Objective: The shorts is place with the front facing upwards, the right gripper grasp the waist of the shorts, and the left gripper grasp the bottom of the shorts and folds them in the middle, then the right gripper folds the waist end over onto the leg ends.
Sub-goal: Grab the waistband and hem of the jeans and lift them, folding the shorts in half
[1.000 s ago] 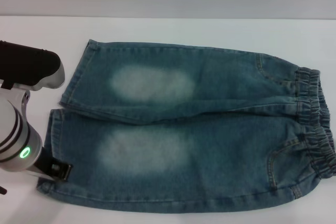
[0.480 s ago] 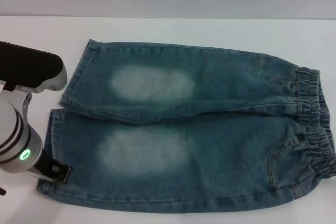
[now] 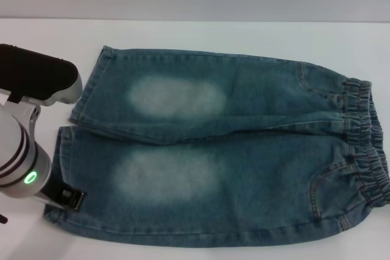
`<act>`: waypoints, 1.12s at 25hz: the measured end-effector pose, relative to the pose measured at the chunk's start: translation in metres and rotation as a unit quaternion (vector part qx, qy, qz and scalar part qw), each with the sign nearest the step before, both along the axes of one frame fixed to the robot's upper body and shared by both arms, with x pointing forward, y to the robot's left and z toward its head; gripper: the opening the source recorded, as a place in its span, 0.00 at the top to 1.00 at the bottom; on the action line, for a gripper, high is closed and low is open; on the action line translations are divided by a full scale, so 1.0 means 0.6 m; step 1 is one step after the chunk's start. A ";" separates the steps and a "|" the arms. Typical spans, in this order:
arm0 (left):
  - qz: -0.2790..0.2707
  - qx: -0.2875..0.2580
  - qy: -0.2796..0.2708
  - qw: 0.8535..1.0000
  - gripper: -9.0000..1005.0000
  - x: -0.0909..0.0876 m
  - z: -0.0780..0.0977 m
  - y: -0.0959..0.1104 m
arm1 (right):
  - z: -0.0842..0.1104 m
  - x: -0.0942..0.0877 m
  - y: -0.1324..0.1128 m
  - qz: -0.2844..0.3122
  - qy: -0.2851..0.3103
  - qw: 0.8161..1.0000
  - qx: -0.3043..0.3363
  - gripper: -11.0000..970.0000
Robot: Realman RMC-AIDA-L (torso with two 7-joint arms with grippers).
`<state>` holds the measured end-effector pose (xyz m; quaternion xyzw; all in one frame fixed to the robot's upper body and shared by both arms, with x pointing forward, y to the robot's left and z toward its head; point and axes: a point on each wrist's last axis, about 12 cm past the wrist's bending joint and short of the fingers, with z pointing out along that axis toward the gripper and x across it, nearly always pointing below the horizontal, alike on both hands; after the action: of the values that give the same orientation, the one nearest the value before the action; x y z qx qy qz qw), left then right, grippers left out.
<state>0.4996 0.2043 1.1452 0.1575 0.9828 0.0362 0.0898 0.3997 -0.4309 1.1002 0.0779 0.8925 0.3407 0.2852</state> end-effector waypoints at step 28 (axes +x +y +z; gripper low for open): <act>-0.006 -0.003 -0.008 1.000 0.97 0.007 0.004 -0.008 | -0.029 0.028 0.019 0.024 0.009 1.000 0.013 0.35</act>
<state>0.5035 0.1994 1.1478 0.1627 0.9812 0.0342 0.0985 0.4162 -0.4198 1.0830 0.0632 0.8922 0.3579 0.2683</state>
